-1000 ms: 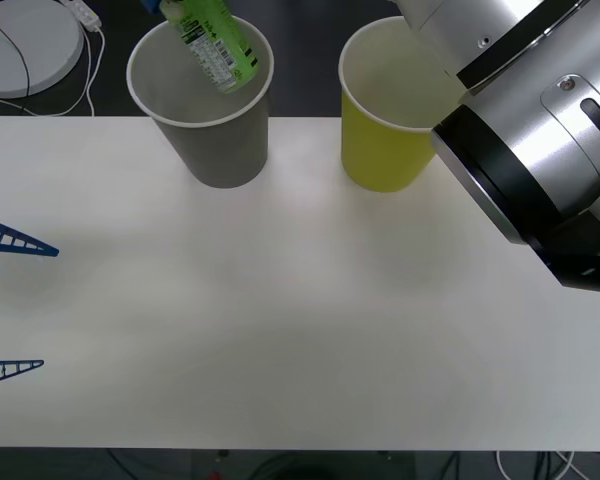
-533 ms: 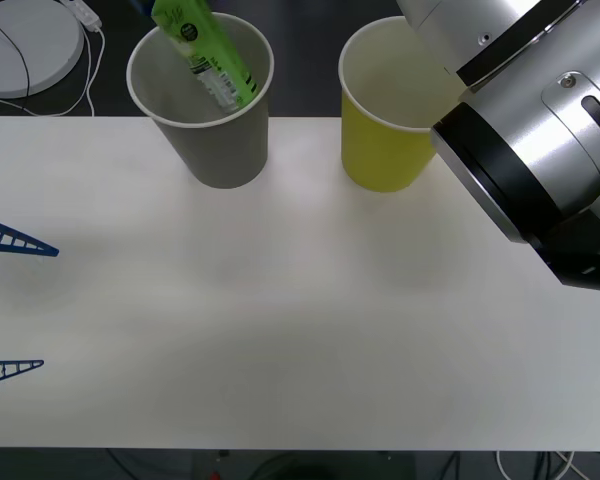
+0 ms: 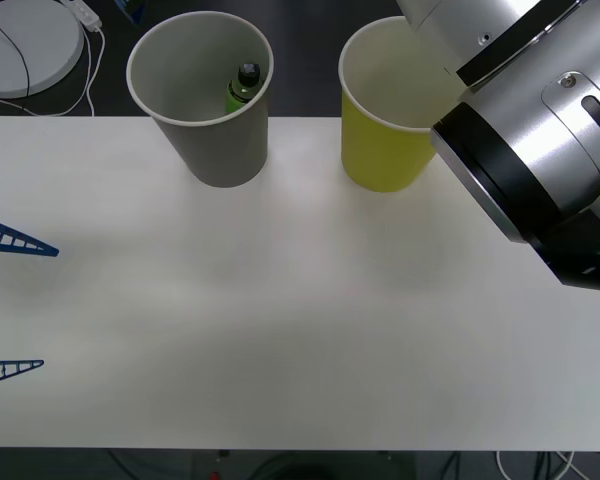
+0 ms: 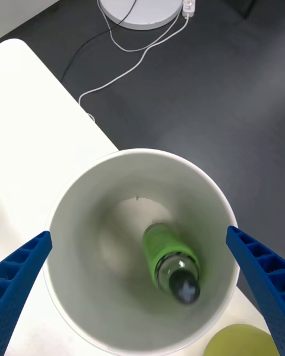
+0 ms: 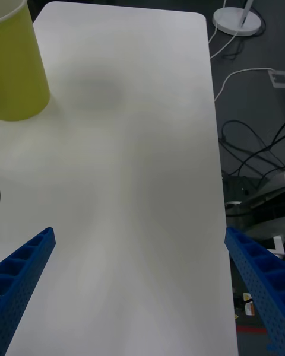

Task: Put the can into the green bin and the plastic bottle into the gray bin

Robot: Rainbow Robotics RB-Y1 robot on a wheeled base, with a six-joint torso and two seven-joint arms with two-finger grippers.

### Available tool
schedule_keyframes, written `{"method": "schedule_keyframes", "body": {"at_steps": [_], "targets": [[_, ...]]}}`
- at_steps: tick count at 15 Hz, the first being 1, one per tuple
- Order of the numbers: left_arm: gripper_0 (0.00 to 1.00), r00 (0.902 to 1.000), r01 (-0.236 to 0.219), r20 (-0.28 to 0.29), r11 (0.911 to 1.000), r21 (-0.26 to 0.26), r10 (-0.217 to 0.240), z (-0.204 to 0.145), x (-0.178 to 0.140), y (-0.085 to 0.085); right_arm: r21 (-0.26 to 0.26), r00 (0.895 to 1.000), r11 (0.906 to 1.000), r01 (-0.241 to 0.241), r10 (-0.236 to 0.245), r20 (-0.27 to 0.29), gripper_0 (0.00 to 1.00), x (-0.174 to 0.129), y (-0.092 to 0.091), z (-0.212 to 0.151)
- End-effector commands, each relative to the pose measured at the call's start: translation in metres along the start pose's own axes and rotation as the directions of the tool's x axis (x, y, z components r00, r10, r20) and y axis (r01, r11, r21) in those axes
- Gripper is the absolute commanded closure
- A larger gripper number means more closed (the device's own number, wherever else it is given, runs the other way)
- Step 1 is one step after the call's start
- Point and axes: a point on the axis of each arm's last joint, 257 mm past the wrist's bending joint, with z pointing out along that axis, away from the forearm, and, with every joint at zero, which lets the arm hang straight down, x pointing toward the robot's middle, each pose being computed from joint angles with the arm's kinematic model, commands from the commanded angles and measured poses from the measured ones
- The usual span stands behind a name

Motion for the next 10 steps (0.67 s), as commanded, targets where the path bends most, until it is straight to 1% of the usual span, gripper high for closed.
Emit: {"method": "schedule_keyframes", "body": {"at_steps": [1, 4, 5, 7, 10], "targets": [[0.00, 1.0000, 0.000, 0.000, 1.0000, 0.000, 0.000, 0.000, 0.000, 0.000, -0.008, 1.000, 0.9997, 0.023, -0.023, 0.002, 0.00, -0.001, 0.002, 0.000], [0.00, 1.0000, 0.000, 0.000, 1.0000, 0.000, 0.000, 0.000, 0.000, 0.000, -0.023, 0.999, 0.9990, 0.038, -0.038, 0.007, 0.00, 0.000, -0.001, -0.002], [0.00, 1.0000, 0.000, 0.000, 1.0000, 0.000, 0.000, 0.000, 0.000, 0.000, -0.031, 0.999, 0.9983, 0.050, -0.050, 0.010, 0.00, 0.000, -0.002, -0.004], [0.00, 1.0000, 0.000, 0.000, 1.0000, 0.000, 0.000, 0.000, 0.000, 0.000, -0.065, 0.998, 0.9960, 0.062, -0.061, 0.019, 0.00, 0.002, -0.003, -0.008], [0.00, 1.0000, 0.000, 0.000, 1.0000, 0.000, 0.000, 0.000, 0.000, 0.000, -0.075, 0.995, 0.9919, 0.102, -0.101, 0.016, 0.00, 0.008, -0.002, -0.020]]}}
